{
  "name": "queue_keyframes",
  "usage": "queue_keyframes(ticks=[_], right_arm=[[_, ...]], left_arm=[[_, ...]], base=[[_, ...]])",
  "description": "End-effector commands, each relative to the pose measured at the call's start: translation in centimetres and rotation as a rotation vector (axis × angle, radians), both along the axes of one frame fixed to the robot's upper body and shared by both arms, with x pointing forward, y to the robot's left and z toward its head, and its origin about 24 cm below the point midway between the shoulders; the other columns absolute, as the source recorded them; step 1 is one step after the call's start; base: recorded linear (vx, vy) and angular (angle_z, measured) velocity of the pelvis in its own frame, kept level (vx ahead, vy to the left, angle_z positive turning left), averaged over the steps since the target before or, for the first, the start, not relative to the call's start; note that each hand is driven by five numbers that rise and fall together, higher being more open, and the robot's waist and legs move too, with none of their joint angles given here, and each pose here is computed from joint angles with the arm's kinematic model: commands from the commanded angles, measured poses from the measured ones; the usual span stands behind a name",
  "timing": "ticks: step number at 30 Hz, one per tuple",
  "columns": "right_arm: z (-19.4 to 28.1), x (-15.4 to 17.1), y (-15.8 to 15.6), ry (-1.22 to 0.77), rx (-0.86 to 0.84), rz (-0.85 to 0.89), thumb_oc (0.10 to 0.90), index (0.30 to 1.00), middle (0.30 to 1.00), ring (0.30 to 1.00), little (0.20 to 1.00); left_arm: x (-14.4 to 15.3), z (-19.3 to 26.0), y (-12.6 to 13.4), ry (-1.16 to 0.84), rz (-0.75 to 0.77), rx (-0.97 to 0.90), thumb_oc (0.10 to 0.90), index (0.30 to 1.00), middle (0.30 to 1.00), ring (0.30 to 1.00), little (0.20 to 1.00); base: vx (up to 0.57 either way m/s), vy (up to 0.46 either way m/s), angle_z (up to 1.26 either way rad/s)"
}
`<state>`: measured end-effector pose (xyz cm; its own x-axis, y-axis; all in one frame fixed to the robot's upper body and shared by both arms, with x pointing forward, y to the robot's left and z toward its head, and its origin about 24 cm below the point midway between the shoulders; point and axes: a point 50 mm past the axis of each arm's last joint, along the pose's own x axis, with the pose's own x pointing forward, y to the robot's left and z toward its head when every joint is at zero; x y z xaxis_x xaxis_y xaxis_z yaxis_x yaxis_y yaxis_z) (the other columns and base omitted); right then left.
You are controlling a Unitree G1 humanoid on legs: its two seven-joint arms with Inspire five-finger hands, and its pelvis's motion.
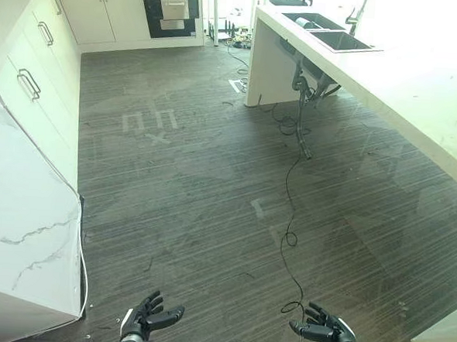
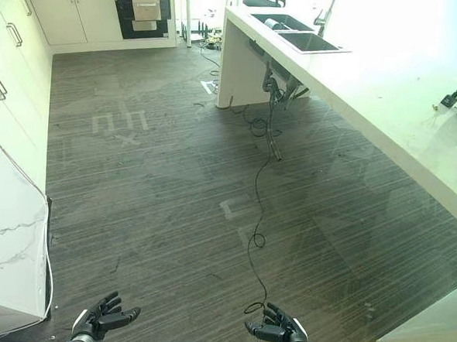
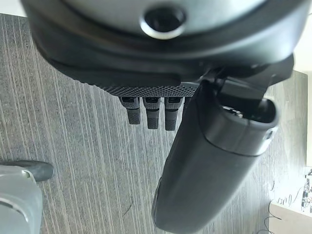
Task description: Place the dishes in the dishwasher.
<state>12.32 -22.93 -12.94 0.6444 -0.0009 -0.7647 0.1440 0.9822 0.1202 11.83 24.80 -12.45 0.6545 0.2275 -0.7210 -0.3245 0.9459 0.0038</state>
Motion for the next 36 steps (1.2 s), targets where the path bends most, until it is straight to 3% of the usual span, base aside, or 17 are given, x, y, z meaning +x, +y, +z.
queue_keyframes(ticks=[1, 21, 29, 36], right_arm=[[1.8, 2.7, -1.8, -0.137, -0.057, 0.015, 0.8, 0.9, 0.9, 0.9, 0.9], [3.5, 4.0, -0.9, -0.253, -0.063, 0.037, 0.8, 0.9, 0.9, 0.9, 0.9], [5.7, 5.1, -0.4, -0.385, -0.085, 0.075, 0.8, 0.9, 0.9, 0.9, 0.9], [8.5, 6.4, -1.8, -0.512, -0.145, 0.111, 0.8, 0.9, 0.9, 0.9, 0.9]], left_arm=[[2.7, 2.0, 0.9, -0.161, -0.056, 0.057, 0.8, 0.9, 0.9, 0.9, 0.9], [3.0, 2.8, 1.3, -0.231, 0.026, 0.019, 0.8, 0.9, 0.9, 0.9, 0.9], [3.2, 3.8, 1.5, -0.285, 0.074, 0.026, 0.8, 0.9, 0.9, 0.9, 0.9], [3.8, 4.4, 1.0, -0.343, 0.045, 0.014, 0.8, 0.9, 0.9, 0.9, 0.9]], base=[[0.0, 0.0, 0.0], [0.0, -0.012, 0.01], [0.03, -0.129, 0.04], [0.05, -0.134, -0.02]])
